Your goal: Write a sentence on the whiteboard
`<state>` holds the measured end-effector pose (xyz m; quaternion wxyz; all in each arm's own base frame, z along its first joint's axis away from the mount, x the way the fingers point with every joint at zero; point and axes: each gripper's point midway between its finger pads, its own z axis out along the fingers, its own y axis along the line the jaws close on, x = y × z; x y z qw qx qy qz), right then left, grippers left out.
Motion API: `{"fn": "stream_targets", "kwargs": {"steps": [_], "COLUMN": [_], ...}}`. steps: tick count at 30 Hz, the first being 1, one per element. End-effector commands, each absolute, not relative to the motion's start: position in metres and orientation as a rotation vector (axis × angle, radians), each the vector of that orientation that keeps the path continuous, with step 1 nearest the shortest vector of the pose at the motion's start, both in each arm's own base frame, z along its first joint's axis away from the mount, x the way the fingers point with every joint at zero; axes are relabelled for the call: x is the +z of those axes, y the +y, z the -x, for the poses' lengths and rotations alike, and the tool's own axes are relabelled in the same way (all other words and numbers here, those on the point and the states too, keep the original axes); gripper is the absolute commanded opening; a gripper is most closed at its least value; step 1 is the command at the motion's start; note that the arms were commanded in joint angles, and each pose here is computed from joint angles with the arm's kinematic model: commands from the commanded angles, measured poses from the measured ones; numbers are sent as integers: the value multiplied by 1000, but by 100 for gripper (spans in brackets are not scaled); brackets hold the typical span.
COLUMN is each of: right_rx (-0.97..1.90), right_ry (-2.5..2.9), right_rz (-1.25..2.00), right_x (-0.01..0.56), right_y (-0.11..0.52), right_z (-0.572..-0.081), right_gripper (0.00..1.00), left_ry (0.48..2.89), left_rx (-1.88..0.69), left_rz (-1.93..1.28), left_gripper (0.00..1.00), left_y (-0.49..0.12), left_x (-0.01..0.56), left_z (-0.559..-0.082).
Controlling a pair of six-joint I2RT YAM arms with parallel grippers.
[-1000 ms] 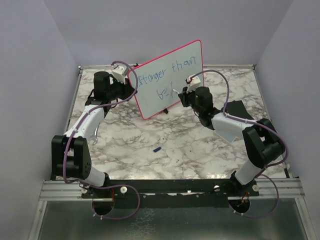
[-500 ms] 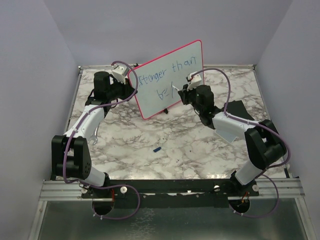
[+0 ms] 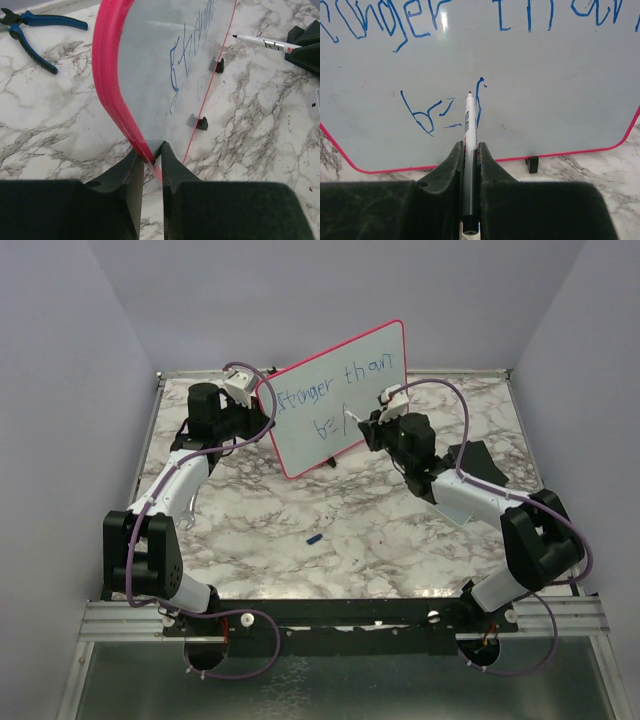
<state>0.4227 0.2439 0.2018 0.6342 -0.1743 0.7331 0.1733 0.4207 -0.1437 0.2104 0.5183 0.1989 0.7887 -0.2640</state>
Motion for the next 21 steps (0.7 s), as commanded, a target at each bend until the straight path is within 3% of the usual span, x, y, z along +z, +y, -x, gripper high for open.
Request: {"fn": "stream_targets", "kwargs": {"steps": [1, 21], "right_rx": [419, 413], "right_ry": [1712, 1751], "right_rz": [429, 459], "right_x": [186, 168], "right_y": [252, 260], "right_z": [-420, -430], "right_gripper": [1, 1], "left_ry": [1939, 1943], "left_rx": [-596, -595], "left_rz": [-495, -501], "left_gripper": [3, 3], "left_y": [-142, -142], "left_x": [198, 196], "left_z": [-415, -415]}}
